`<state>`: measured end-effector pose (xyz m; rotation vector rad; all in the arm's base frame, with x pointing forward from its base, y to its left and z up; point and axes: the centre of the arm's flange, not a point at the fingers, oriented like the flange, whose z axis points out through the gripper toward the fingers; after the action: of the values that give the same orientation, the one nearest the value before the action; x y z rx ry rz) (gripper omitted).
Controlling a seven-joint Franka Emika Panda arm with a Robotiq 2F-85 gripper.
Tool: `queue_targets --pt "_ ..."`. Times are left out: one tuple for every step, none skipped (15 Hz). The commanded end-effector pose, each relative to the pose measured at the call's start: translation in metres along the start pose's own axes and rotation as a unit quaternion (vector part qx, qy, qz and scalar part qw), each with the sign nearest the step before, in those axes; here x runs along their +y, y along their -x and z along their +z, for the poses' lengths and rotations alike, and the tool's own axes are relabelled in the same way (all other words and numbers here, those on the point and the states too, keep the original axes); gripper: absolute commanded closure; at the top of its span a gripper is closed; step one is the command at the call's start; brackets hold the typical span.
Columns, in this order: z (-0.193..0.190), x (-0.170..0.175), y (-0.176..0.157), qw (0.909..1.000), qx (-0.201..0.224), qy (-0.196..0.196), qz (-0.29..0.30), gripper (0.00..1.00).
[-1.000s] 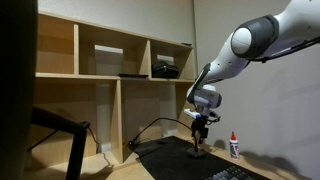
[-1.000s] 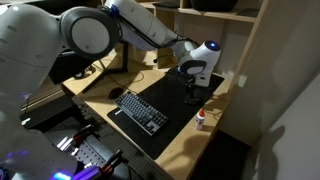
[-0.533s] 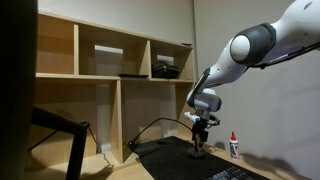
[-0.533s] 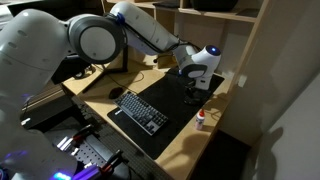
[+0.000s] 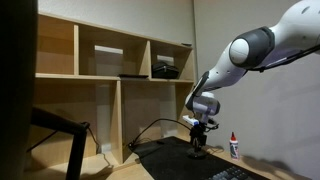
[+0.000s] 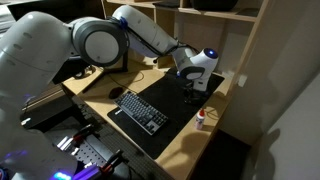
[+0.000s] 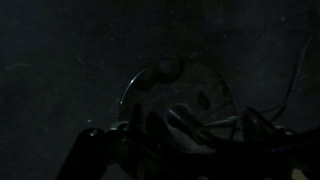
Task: Move the black thing off the black mat
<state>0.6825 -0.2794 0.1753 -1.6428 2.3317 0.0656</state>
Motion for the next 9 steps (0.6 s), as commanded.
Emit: queue_targets --pt "-0.0003 -0.0001 -0.0003 1.0000 0.000 0.000 0.000 0.00" --pt "-0.0006 -0.0006 -0.0009 1.0000 -0.001 0.002 0.000 0.12" --pt "0.0000 -0.0012 -0.0018 1.0000 -0.003 0.004 0.002 0.27" --pt "0.0004 -0.0006 -0.0029 1.0000 -0.008 0.004 0.005 0.34" --pt "0.0008 -0.0007 -0.0037 0.9999 -0.010 0.006 0.005 0.41" --pt "0.0009 -0.0013 -0.0046 0.9999 -0.009 0.006 0.006 0.50" --pt "0.0007 -0.0013 -0.0059 0.9999 -0.009 0.006 0.008 0.55" --pt "0.0007 -0.0016 -0.0077 0.9999 -0.009 0.005 0.009 0.63" --pt "-0.0001 -0.0022 -0.0093 0.9999 -0.009 0.006 0.010 0.69"
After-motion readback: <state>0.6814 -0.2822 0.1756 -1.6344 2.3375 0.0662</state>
